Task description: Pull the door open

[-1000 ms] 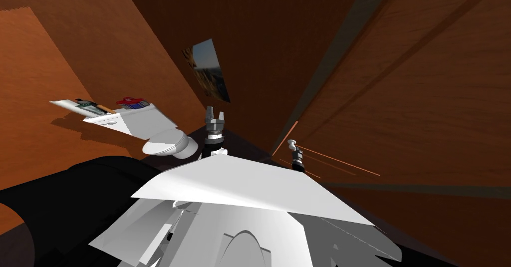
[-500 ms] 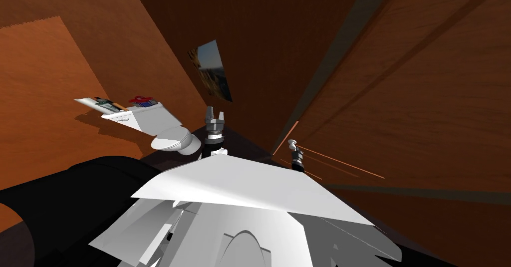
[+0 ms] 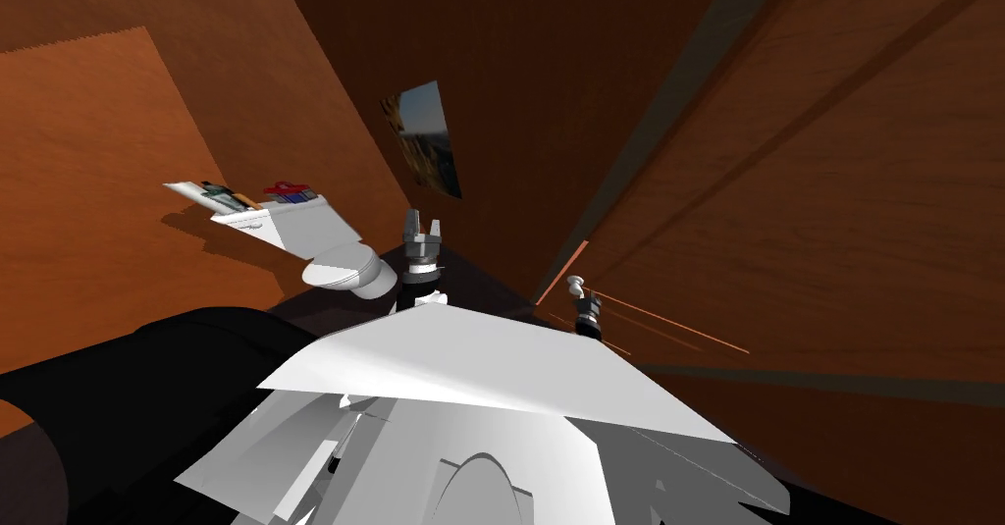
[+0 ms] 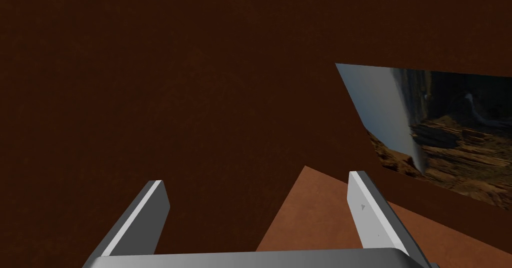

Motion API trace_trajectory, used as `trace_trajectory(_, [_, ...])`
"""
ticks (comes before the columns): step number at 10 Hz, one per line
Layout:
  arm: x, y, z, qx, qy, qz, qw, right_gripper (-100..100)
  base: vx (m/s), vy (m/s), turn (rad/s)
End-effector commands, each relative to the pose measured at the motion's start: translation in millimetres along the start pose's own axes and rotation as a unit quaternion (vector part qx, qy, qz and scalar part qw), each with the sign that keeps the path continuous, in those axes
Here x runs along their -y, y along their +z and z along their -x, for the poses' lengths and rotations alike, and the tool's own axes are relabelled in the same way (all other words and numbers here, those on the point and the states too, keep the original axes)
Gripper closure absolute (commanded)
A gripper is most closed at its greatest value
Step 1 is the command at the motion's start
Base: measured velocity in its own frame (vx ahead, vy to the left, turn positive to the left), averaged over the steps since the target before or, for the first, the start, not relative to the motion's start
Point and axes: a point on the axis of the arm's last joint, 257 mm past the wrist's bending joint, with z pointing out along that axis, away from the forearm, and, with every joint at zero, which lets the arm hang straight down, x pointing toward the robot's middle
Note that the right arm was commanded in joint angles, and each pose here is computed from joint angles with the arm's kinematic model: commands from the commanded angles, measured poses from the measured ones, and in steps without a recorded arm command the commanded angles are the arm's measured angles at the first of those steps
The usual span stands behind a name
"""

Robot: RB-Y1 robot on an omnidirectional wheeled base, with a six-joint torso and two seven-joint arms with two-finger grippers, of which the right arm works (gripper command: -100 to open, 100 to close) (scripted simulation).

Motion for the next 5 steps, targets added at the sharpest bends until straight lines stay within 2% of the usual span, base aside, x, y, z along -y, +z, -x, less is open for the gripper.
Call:
trace_trajectory(1, [8.6, -1.3, -10.1, -0.003, 0.033, -0.005, 0.9994, -100, -0.063, -0.003, 0.045])
trace_trajectory(3, [8.5, -1.5, -9.7, -0.001, 0.053, -0.004, 0.9986, -100, -0.067, 0.019, 0.051])
trace_trajectory(5, [8.3, -1.9, -8.9, 0.004, 0.09, -0.003, 0.9959, -100, -0.037, 0.016, 0.08])
